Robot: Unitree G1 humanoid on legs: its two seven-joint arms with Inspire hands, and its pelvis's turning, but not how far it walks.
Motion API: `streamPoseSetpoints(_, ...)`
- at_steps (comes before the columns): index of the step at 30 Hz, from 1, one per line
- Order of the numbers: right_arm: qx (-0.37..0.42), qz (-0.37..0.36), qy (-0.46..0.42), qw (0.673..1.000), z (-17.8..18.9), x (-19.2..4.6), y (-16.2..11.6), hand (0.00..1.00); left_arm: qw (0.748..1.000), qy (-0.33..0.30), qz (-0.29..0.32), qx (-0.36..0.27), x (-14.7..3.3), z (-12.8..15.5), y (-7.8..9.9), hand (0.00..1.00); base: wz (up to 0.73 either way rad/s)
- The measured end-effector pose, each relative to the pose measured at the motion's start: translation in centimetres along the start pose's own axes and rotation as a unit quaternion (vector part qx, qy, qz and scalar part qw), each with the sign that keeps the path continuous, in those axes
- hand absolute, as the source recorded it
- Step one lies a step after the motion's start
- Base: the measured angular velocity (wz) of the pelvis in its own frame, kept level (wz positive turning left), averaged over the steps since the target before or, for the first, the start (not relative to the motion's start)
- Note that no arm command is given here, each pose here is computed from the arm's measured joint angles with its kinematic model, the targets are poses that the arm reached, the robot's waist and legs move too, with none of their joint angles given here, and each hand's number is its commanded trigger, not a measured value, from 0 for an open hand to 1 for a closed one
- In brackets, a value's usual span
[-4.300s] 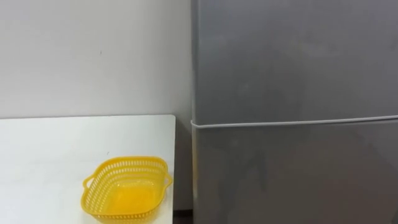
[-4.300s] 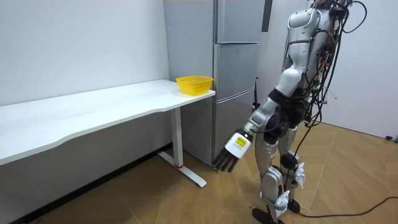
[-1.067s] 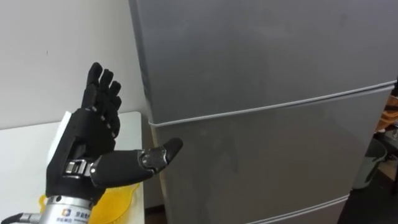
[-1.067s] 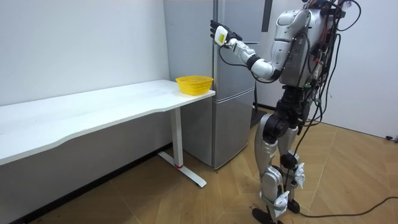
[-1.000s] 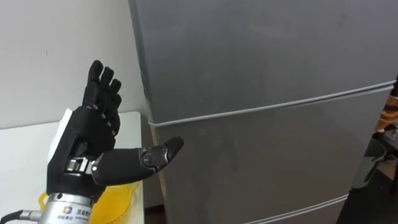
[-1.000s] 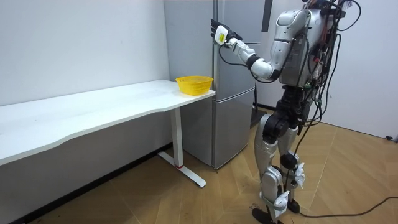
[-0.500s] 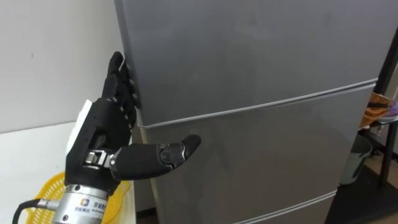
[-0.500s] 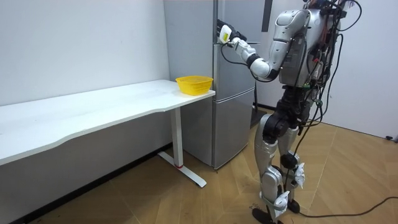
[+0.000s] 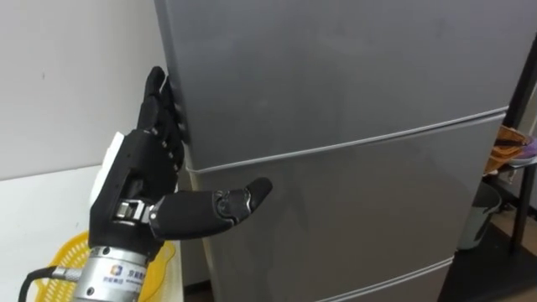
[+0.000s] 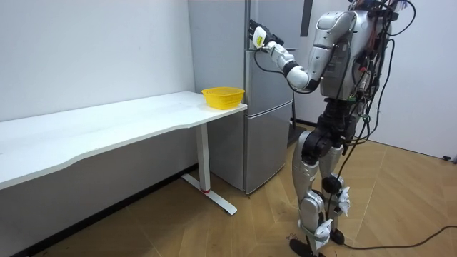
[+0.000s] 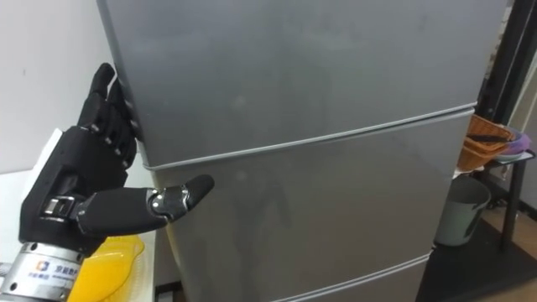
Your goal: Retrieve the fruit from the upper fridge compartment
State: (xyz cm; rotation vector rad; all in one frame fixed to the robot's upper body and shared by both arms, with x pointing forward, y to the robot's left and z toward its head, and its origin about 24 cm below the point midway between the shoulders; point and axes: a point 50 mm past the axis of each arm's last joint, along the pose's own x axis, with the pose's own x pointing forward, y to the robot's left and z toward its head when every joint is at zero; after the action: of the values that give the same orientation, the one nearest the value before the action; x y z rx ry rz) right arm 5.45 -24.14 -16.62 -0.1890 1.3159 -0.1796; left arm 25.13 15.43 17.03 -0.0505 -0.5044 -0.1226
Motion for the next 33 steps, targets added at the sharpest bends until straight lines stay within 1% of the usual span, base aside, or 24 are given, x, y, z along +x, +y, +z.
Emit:
streamPoseSetpoints(8,0.000,0.001,0.005,1.000,-0.1,0.0,0.0,0.00,1.000,0.001,0.004,-0.003,0.1,0.0,0.0,0.00,-0.02)
streamPoseSetpoints(15,-0.003,0.001,0.018,1.000,-0.5,0.0,-0.3,0.00,1.000,0.002,-0.016,-0.009,0.1,0.3,-0.2,0.00,0.02)
streamPoseSetpoints(20,-0.007,-0.001,0.018,1.000,-0.5,0.0,-0.5,0.00,0.999,-0.025,-0.028,-0.013,0.1,1.8,-0.6,0.00,0.06)
streamPoseSetpoints(26,-0.038,-0.003,0.015,0.999,-0.4,0.0,-0.7,0.00,0.998,-0.035,-0.035,-0.035,0.0,2.2,-0.7,0.00,0.03)
streamPoseSetpoints(32,-0.051,-0.006,0.033,0.998,-1.2,0.0,-0.8,0.00,0.996,-0.035,-0.046,-0.066,0.0,2.3,-0.8,0.00,0.05)
streamPoseSetpoints(33,-0.064,-0.005,0.038,0.997,-1.4,-0.1,-0.8,0.00,0.995,-0.035,-0.048,-0.079,0.0,2.3,-0.8,0.00,0.04)
